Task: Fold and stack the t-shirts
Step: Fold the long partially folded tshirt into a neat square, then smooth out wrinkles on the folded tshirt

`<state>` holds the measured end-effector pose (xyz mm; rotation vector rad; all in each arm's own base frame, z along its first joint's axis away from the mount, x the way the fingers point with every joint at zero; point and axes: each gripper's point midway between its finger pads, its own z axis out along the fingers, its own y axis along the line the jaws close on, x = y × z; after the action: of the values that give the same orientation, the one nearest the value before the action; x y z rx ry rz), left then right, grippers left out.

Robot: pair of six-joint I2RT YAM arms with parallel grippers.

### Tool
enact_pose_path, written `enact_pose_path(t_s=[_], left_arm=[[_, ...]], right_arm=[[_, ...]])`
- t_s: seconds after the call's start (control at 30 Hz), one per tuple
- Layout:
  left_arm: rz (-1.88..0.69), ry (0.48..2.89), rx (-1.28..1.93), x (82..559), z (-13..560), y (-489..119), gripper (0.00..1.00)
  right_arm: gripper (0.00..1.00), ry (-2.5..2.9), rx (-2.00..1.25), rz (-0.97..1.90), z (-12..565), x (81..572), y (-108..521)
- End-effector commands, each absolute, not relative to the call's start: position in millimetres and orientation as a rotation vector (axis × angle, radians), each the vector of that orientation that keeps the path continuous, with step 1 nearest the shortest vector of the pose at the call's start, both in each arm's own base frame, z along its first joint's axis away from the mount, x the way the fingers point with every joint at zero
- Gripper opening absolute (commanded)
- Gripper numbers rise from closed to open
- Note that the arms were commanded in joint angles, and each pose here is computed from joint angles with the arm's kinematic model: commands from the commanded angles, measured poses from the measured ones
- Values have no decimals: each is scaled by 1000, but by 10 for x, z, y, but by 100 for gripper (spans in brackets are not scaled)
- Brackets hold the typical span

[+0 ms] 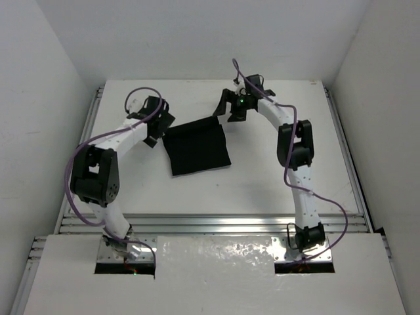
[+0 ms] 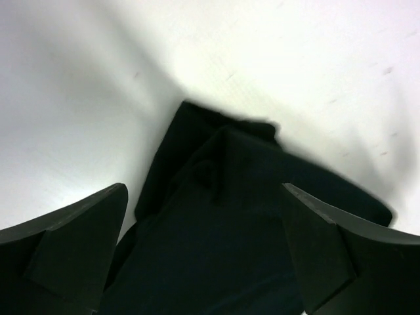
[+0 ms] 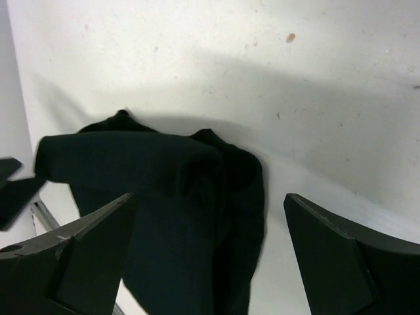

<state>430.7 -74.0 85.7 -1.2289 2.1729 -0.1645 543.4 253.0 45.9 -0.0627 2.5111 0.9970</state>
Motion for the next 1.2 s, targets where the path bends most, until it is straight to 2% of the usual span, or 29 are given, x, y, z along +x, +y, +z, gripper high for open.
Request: enact_pose_path(t_s=[0.0, 0.03, 0.07, 0.1, 0.13, 0.17, 0.2, 0.23, 0.27, 0.37, 0.4, 0.47, 0.5, 0.57, 0.63, 0.73, 0.9, 0.93, 0.97, 1.0, 1.03, 1.1, 1.13, 1.17], left_arm=[[-168, 2020, -1073, 4562, 1700, -699, 100], [-173, 2024, -1033, 4567, 1756, -763, 100], [-183, 2026, -1006, 4560, 1800, -829, 99], [-203, 2036, -957, 4556, 1809, -918, 97], [-249, 2043, -904, 4516, 1862, -1086, 85], [-287, 2087, -873, 4433, 1742, -1204, 66], [-363, 2071, -822, 4446, 1803, -1367, 25], [-405, 2114, -820, 4379, 1673, -1452, 13], [-431, 2127, -813, 4374, 1628, -1505, 0], [-428, 2217, -794, 4410, 1361, -1596, 0], [-379, 2299, -804, 4402, 1081, -1596, 0], [-366, 2337, -760, 4515, 984, -1614, 0], [-338, 2361, -757, 4561, 822, -1592, 0], [-344, 2338, -733, 4703, 757, -1547, 0], [-382, 2292, -698, 4861, 749, -1491, 0], [-419, 2269, -657, 5007, 727, -1467, 0], [-388, 2282, -615, 5136, 553, -1401, 0], [-365, 2284, -619, 5144, 524, -1353, 6], [-339, 2295, -642, 5124, 482, -1266, 28], [-328, 2299, -656, 5113, 448, -1217, 30], [-306, 2313, -679, 5082, 364, -1123, 27], [-271, 2336, -706, 5044, 247, -1018, 7], [-246, 2353, -726, 5022, 151, -947, 0], [-232, 2363, -737, 5008, 92, -907, 0]], right_arm=[[93, 2260, -185, 1017, 1689, 5498, 2551], [92, 2277, -186, 1031, 1577, 5460, 2558], [90, 2251, -197, 1046, 1741, 5374, 2562], [77, 2263, -208, 1077, 1585, 5265, 2579], [67, 2254, -230, 1131, 1602, 5171, 2617], [52, 2261, -240, 1159, 1529, 5066, 2629], [15, 2264, -252, 1184, 1500, 4994, 2660], [3, 2269, -266, 1208, 1443, 4919, 2682], [0, 2263, -293, 1232, 1412, 4870, 2734], [0, 2237, -348, 1328, 1386, 4866, 2838], [0, 2270, -336, 1358, 1183, 4890, 2865], [0, 2237, -357, 1398, 1170, 4991, 2930], [0, 2259, -342, 1419, 983, 5023, 2952], [0, 2217, -367, 1450, 985, 5116, 3016], [0, 2238, -343, 1462, 696, 5208, 3045], [0, 2242, -286, 1464, 553, 5336, 3058], [0, 2419, -27, 1322, -81, 5459, 2916], [0, 2482, 26, 1284, -221, 5385, 2860], [0, 2507, 60, 1247, -285, 5358, 2818], [0, 2525, 86, 1225, -338, 5313, 2785], [0, 2550, 120, 1198, -408, 5208, 2730], [0, 2572, 183, 1196, -450, 5113, 2701], [0, 2584, 200, 1211, -471, 5033, 2694], [0, 2589, 247, 1235, -458, 5000, 2698]])
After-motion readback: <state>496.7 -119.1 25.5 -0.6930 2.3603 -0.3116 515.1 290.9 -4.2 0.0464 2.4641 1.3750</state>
